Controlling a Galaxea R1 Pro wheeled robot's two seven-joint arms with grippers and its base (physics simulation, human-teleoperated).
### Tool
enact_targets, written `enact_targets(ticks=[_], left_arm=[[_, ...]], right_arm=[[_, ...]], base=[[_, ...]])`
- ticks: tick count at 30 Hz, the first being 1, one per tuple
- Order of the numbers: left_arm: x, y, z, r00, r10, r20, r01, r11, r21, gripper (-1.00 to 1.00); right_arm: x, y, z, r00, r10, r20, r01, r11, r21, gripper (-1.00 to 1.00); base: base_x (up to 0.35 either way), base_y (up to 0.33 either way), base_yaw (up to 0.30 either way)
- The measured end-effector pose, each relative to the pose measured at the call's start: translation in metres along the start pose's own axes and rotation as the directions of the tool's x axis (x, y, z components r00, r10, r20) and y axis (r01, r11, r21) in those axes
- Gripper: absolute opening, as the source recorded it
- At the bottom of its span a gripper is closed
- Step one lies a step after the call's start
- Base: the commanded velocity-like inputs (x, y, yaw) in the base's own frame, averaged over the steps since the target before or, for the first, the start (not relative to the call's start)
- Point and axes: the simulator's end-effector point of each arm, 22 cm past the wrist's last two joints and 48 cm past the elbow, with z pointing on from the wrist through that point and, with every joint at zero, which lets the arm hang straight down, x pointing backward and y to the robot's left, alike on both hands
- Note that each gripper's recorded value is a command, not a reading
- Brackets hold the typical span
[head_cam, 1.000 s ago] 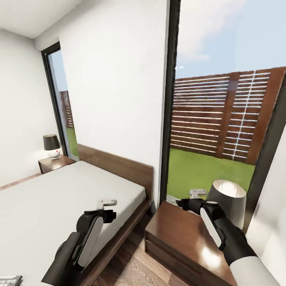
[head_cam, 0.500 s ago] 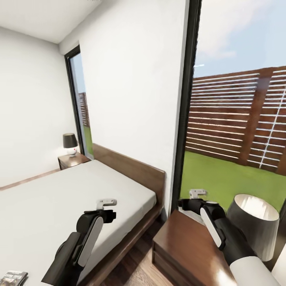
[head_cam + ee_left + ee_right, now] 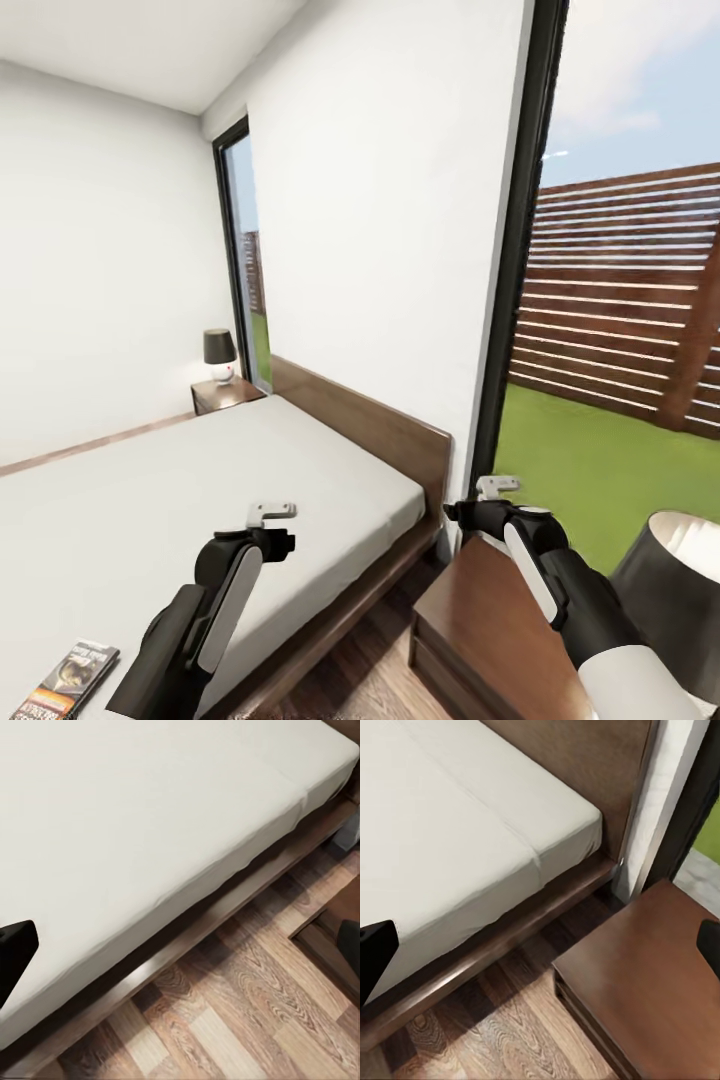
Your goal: In the bedroom, move the book from the bed onto either nightstand, and place the two sandals side by side next to the bed.
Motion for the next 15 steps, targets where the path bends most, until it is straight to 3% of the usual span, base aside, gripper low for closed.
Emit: enact_targets(ticks=[15], left_arm=[[0.0058,-0.0006,0.0057,1.000,0.001,-0.016,-0.001,1.000,0.002,1.00]], right_arm=[[0.0068,-0.0005,0.0055,1.000,0.003,-0.014,-0.003,1.000,-0.001,1.00]], base=[[0.000,0.000,0.212]])
